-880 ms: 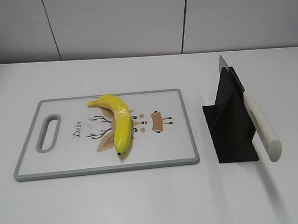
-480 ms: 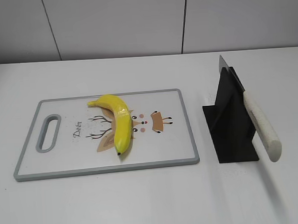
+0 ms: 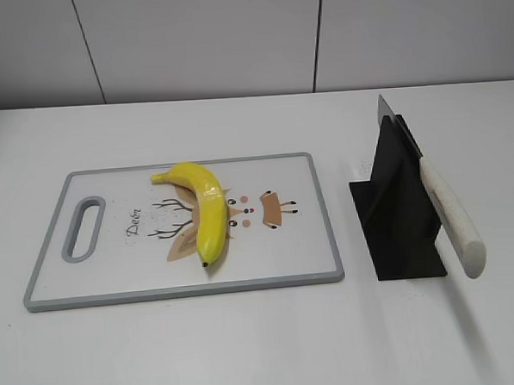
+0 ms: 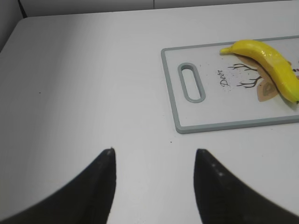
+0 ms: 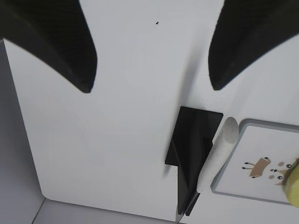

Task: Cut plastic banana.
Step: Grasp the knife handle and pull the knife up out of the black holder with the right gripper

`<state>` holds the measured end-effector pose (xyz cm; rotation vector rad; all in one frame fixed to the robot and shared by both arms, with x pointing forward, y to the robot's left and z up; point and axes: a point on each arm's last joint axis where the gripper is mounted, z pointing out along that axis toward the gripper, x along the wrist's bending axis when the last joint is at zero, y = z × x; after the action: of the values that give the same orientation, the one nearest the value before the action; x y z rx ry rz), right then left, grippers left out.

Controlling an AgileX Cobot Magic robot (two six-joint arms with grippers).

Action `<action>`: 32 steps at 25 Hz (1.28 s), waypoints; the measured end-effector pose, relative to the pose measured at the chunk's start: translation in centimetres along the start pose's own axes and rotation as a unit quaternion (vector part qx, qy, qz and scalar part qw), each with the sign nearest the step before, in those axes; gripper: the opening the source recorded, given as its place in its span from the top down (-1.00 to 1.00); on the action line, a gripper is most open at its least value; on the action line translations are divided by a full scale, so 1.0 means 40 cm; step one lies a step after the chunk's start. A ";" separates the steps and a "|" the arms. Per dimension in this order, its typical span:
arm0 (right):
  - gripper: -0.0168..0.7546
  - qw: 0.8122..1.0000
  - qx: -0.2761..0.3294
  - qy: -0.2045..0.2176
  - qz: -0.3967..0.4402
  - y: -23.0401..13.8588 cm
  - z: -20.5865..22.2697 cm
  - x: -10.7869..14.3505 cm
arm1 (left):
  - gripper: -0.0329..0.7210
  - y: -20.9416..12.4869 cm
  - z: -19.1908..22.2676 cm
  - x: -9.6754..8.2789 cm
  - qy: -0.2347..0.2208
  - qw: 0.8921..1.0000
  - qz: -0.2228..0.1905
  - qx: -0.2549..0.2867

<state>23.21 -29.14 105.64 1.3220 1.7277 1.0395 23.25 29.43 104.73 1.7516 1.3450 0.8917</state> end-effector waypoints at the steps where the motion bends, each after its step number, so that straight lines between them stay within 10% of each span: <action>1: -0.52 1.000 0.000 0.000 0.000 0.000 0.000 0.000 | -0.41 0.000 0.000 0.000 0.000 1.000 0.000 0.000; 32: -0.52 1.000 -0.006 -0.001 0.010 0.006 -0.007 0.000 | -0.41 0.000 0.000 0.000 0.000 1.000 0.000 0.000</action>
<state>23.07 -29.15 105.98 1.3353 1.7077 1.0589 23.25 29.43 104.73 1.7516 1.3450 0.8917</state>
